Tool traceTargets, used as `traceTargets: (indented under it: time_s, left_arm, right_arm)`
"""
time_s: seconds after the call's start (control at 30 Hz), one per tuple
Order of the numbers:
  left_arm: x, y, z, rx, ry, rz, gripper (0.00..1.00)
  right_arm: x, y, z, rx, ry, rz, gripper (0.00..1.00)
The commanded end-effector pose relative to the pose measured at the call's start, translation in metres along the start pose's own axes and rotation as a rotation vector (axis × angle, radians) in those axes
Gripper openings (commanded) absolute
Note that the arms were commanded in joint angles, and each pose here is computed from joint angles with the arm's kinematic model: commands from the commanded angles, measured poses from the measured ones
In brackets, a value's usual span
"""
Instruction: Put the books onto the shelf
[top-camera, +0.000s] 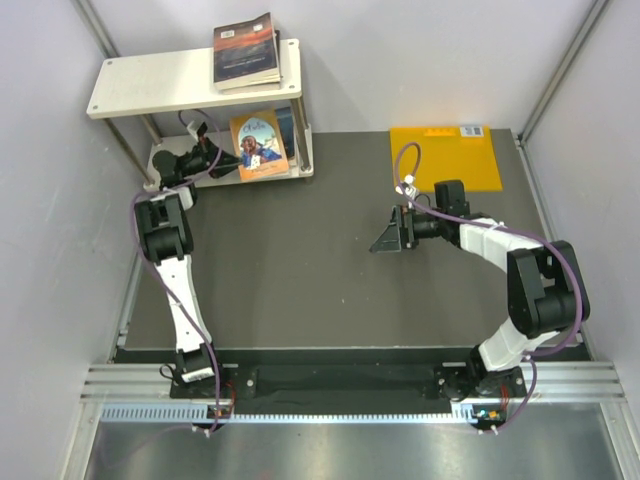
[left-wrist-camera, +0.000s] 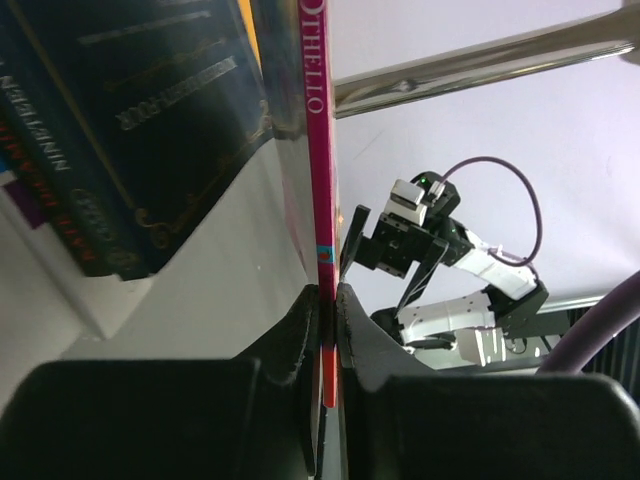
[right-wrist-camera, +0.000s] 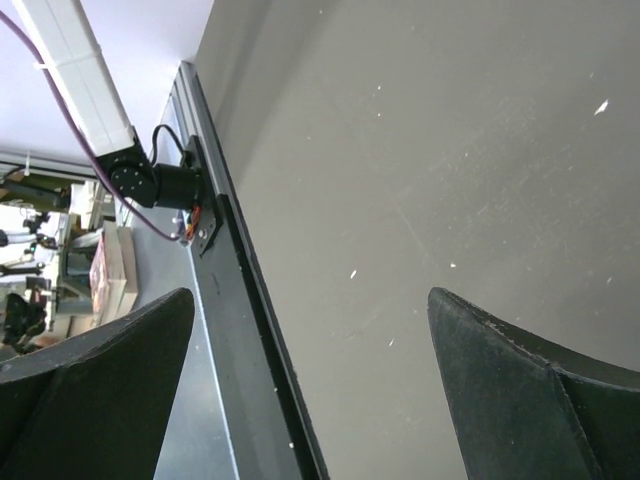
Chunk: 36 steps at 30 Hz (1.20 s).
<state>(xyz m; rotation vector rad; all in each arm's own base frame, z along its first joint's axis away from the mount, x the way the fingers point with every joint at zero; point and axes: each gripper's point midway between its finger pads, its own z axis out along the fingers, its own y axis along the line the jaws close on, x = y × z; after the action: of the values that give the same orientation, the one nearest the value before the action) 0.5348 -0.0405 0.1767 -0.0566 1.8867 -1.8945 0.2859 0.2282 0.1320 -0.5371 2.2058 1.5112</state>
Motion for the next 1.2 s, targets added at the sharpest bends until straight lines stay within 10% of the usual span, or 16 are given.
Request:
traceTargets:
  time_s: [0.0,0.3,0.43,0.47,0.5,0.53,1.17]
  left_arm:
    - [-0.005,-0.004,-0.005,0.006,0.019,0.217,0.0]
    - [-0.018,0.016,-0.006,0.014,-0.034,0.179,0.0]
    - [-0.02,0.011,0.007,0.024,-0.036,0.164,0.16]
    - [-0.021,0.009,0.01,0.028,-0.042,0.157,0.38]
    - [-0.024,0.002,0.014,0.035,-0.053,0.178,0.93]
    - [-0.025,0.0,0.018,0.037,-0.058,0.177,0.99]
    - [-0.05,-0.018,0.027,-0.014,-0.164,0.214,0.99]
  right_arm:
    - [-0.001,0.007,-0.004,-0.015,0.003,-0.031,1.0]
    - [0.006,-0.006,0.006,0.002,0.04,0.024,1.0]
    - [0.004,-0.005,0.016,0.0,0.04,0.026,1.0]
    - [0.004,-0.004,0.018,-0.001,0.042,0.023,1.0]
    - [0.006,-0.002,0.022,-0.006,0.049,0.022,1.0]
    - [0.007,-0.002,0.024,-0.004,0.054,0.022,1.0]
    - [0.029,0.021,0.036,-0.037,0.071,-0.006,1.0]
